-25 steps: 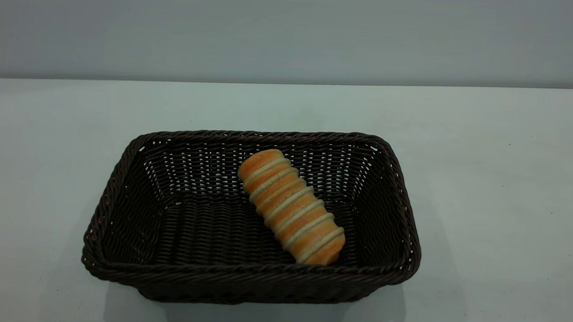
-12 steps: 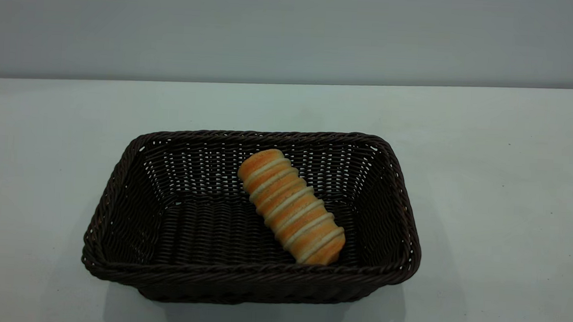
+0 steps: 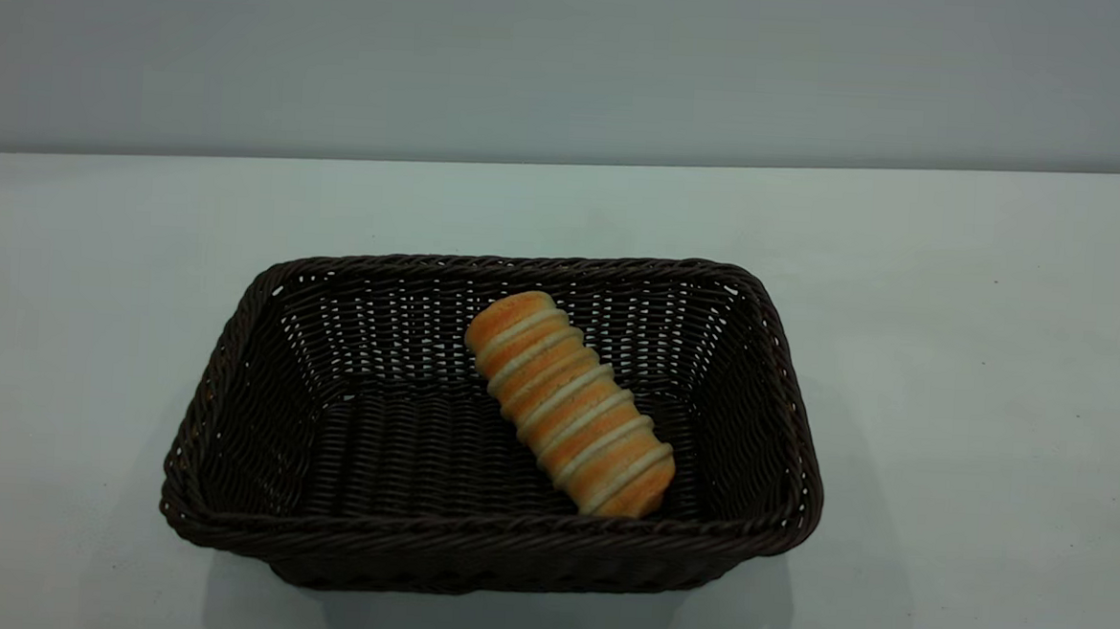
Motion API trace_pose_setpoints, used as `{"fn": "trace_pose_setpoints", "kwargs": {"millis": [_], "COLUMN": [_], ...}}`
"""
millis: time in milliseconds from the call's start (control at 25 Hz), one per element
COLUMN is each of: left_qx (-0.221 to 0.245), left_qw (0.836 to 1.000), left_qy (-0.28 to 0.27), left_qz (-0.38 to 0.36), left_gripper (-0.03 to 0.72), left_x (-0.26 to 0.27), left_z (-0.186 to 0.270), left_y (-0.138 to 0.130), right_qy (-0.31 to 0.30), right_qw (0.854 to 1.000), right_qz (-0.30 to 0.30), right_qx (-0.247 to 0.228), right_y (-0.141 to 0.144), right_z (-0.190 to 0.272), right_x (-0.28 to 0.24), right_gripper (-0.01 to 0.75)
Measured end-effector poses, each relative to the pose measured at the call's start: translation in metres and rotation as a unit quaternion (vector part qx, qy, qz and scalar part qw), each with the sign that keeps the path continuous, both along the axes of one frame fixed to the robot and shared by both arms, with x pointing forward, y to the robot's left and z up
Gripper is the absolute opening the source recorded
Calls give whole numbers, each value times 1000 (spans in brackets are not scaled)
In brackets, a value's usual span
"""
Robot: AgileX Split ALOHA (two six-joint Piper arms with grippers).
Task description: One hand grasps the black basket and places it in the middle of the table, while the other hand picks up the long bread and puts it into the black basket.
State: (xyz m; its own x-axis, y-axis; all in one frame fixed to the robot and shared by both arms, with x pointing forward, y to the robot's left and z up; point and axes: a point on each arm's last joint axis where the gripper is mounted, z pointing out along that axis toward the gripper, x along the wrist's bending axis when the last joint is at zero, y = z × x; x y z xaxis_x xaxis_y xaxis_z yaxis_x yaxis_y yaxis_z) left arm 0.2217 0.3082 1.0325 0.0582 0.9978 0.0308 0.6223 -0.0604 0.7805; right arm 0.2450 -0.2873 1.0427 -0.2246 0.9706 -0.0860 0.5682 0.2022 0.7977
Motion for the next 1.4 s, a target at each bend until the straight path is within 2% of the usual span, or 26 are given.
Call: {"fn": "trace_pose_setpoints", "kwargs": {"millis": [440,1400], "left_qx": [1,1], "left_qw": [1000,1000], "left_qy": [0,0], "left_qz": [27,30], "left_gripper": [585,585], "left_x": [0,0], "left_z": [0,0], "left_y": [-1,-1], "right_qy": [0,0], "right_qw": [1000,1000], "right_qz": [-31,-30], "right_qx": [7,10], "right_y": [1,1], "right_z": [0,0], "right_x": [1,1], "right_gripper": [238,238]}}
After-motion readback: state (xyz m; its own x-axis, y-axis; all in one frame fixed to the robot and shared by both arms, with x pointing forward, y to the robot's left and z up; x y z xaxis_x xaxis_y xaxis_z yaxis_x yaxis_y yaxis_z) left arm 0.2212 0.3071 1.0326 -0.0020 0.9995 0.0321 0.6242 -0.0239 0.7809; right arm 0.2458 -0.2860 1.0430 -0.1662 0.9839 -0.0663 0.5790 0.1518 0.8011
